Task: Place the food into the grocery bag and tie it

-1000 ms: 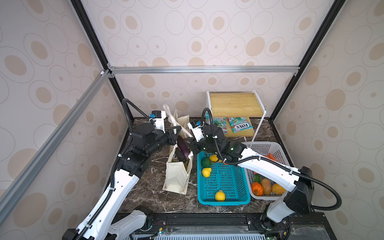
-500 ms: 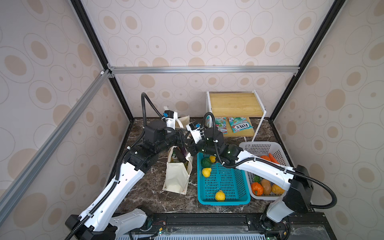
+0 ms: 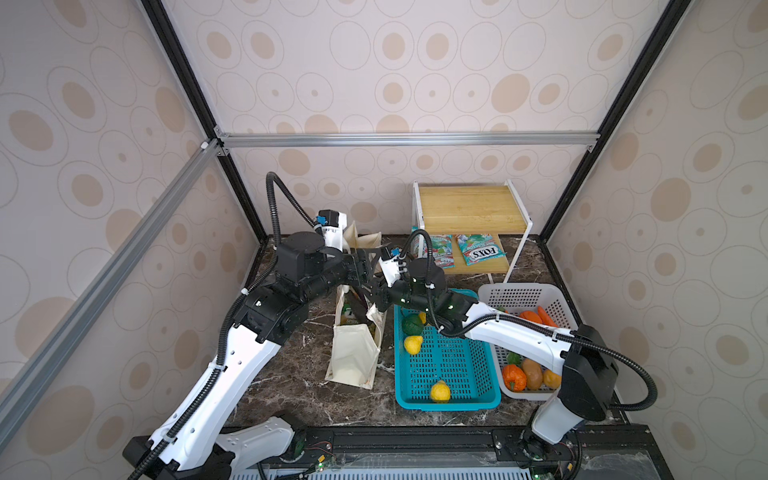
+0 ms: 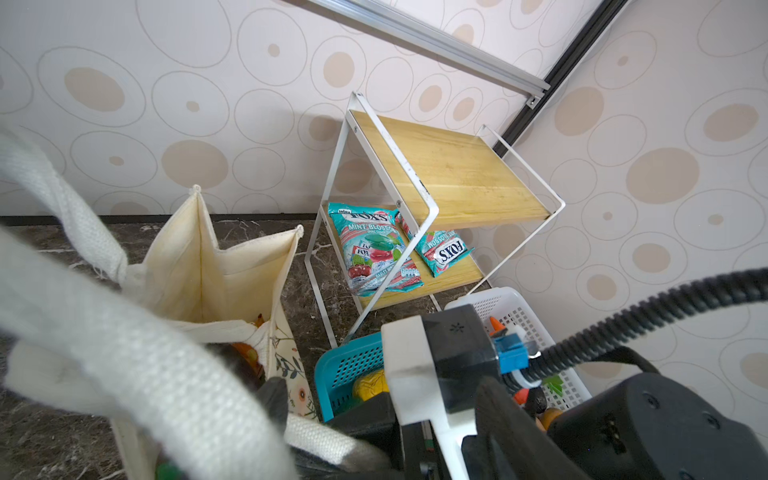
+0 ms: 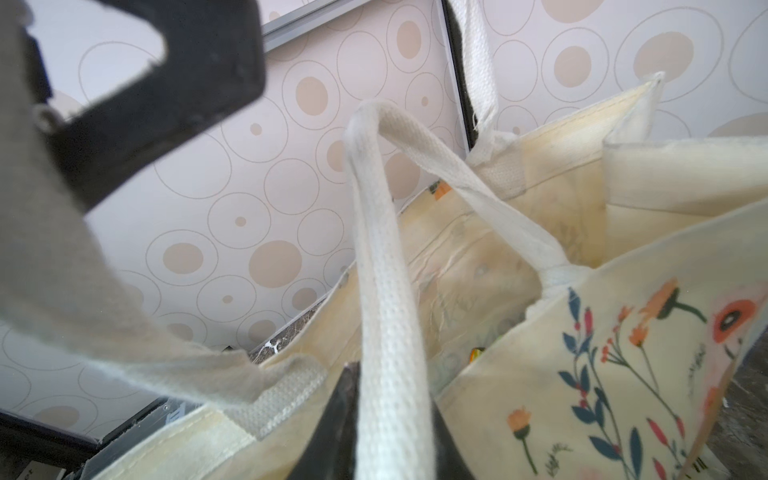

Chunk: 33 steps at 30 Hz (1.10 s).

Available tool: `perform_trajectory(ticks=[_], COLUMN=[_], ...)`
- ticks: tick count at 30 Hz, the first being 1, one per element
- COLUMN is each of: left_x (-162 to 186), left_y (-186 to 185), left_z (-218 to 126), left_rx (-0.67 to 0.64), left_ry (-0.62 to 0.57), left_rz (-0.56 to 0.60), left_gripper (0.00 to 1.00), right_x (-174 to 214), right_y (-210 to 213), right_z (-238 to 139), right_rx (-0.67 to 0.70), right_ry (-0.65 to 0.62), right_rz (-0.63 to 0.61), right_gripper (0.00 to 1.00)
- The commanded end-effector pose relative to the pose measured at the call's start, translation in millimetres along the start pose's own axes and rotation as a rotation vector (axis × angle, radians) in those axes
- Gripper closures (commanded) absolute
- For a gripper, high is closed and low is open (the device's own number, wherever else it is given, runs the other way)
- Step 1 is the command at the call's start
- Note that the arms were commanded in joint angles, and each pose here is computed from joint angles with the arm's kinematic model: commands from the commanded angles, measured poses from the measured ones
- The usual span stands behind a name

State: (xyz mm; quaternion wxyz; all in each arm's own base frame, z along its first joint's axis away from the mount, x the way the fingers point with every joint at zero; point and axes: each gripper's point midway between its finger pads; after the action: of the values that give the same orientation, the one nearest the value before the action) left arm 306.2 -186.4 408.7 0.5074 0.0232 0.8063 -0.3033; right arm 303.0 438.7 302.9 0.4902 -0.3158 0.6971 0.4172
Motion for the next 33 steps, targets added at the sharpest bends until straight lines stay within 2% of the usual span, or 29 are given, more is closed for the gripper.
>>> perform_trajectory(ticks=[1, 2, 3, 4, 5, 6, 8, 10, 12, 16, 17, 18, 20, 24, 29, 32, 33], left_x=[-17.8, -19.4, -19.6, -18.6, -15.2, -12.3, -6.6, -4.2, -5.1, -3.8, -3.6, -3.8, -5.4, -9.3, -20.0, -27.6, -27.0], left_y=[3.8, 12.2, 18.1, 21.9, 23.5, 22.6, 18.3, 16.8, 20.2, 16.7, 16.0, 16.6, 20.7, 22.2, 8.1, 19.3, 24.7], left_z=[-10.2, -10.8, -10.3, -8.9, -4.9, -1.7, 5.0, 6.1, 3.0, -3.8, -4.7, -5.3, -8.6, -13.3, -16.3, -23.0, -22.8], left_rx=[-0.071, -0.126, -0.163, -0.191, -0.203, -0.200, -0.194, -0.243, -0.316, -0.382, -0.383, -0.386, -0.412, -0.426, -0.359, -0.452, -0.487], left_ry=[-0.039, -0.037, -0.030, -0.014, 0.012, 0.033, 0.072, 0.085, 0.089, 0.111, 0.117, 0.120, 0.121, 0.111, 0.076, 0.078, 0.090], left_rz=[0.041, 0.056, 0.072, 0.088, 0.100, 0.107, 0.119, 0.155, 0.191, 0.256, 0.266, 0.274, 0.288, 0.298, 0.287, 0.326, 0.343], left_gripper=[0.32, 0.35, 0.43, 0.59, 0.70, 0.74, 0.73, 0.73, 0.67, 0.39, 0.29, 0.26, 0.01, 0.01, 0.01, 0.02, 0.10], right_x=[-5.2, -6.7, -6.5, -7.1, -7.8, -8.0, -11.9, -15.3, -19.3, -25.7, -25.1, -24.8, -22.7, -21.0, -19.3, -18.4, -19.2], right_y=[-0.1, 1.7, 2.6, 3.9, 5.1, 5.6, 9.0, 9.4, 7.0, -3.1, -4.2, -4.9, -5.4, -7.6, -4.8, -4.3, -4.3], right_z=[4.5, 3.7, 3.0, 2.6, 2.0, 1.9, 1.6, 2.4, 3.6, 8.8, 11.4, 12.9, 15.0, 13.4, 16.0, 16.2, 15.3], right_rx=[-0.009, -0.017, -0.025, -0.032, -0.039, -0.046, -0.067, -0.079, -0.088, -0.123, -0.127, -0.126, -0.128, -0.115, -0.135, -0.137, -0.136], right_ry=[-0.022, -0.030, -0.035, -0.044, -0.055, -0.062, -0.089, -0.112, -0.138, -0.186, -0.184, -0.181, -0.176, -0.178, -0.164, -0.162, -0.164], right_rz=[-0.010, -0.010, -0.010, -0.010, -0.007, -0.006, -0.003, 0.009, 0.035, 0.114, 0.119, 0.117, 0.120, 0.118, 0.123, 0.127, 0.128], right_gripper=[0.99, 0.99, 0.99, 0.99, 0.99, 0.99, 0.99, 0.99, 1.00, 1.00, 1.00, 1.00, 1.00, 1.00, 1.00, 1.00, 1.00])
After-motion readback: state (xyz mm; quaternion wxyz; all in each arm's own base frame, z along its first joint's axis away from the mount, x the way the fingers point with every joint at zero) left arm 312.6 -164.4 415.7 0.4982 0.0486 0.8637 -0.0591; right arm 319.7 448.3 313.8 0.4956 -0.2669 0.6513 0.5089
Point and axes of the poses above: each gripper's point midway between its finger pads, its own z axis out along the fingers, its own y axis along the line the jaws close on, x = y × z, and after that the axes turned 5 degrees about -z, right-handed
